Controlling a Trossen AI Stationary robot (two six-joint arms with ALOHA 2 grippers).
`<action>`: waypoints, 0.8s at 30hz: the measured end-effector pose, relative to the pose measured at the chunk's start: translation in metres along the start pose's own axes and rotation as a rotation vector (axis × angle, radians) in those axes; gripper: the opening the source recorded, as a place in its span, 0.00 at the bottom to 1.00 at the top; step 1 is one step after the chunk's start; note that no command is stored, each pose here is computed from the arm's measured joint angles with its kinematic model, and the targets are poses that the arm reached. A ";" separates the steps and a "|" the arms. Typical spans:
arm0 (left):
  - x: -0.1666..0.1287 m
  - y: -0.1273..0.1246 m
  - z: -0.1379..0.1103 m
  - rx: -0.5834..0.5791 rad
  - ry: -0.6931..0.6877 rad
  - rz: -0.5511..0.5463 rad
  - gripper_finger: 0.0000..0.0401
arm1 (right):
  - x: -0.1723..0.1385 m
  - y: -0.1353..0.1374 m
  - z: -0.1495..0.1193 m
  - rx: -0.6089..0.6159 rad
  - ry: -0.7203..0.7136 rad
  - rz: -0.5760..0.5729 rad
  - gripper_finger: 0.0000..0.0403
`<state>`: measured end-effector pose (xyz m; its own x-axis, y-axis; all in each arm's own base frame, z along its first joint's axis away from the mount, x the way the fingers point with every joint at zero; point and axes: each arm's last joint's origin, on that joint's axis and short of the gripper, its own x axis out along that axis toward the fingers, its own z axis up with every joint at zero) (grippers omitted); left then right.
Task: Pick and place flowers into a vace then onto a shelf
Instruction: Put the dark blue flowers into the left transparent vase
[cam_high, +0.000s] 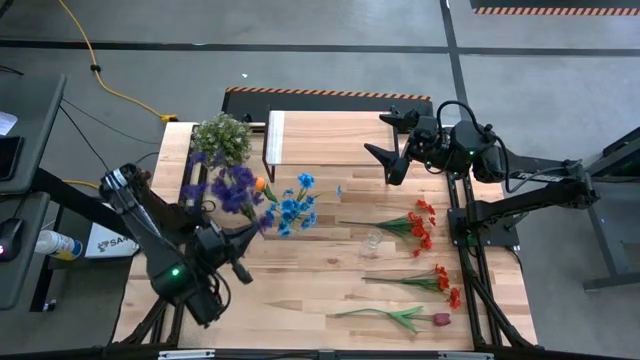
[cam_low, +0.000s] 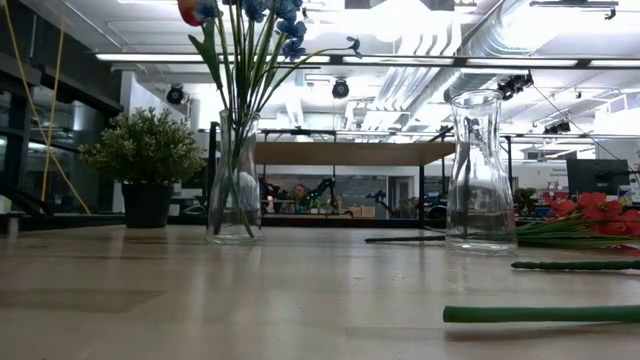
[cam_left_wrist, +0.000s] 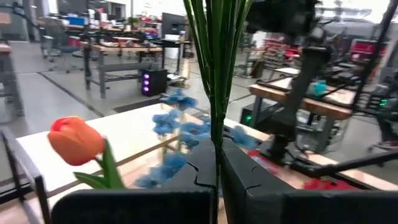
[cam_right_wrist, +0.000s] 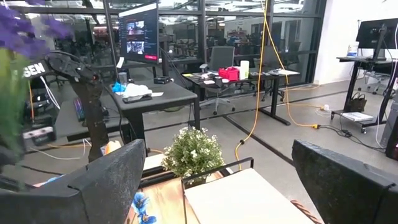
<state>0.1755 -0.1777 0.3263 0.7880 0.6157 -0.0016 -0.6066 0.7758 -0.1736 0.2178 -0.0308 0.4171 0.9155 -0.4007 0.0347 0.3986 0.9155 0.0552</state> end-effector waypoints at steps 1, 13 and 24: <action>0.002 0.003 -0.001 -0.006 -0.002 0.007 0.09 | 0.000 0.000 0.000 0.000 0.000 0.000 0.98; 0.008 0.027 -0.020 -0.011 -0.008 0.036 0.09 | 0.000 -0.001 0.000 0.000 -0.003 -0.044 0.98; 0.011 0.032 -0.047 -0.036 -0.012 0.044 0.09 | 0.000 -0.002 0.000 0.000 -0.003 -0.064 0.98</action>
<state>0.1691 -0.1525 0.2742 0.7589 0.6512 0.0020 -0.6366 0.7424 -0.2088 0.2169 -0.0325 0.4172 0.8881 -0.4584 0.0346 0.4561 0.8881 0.0573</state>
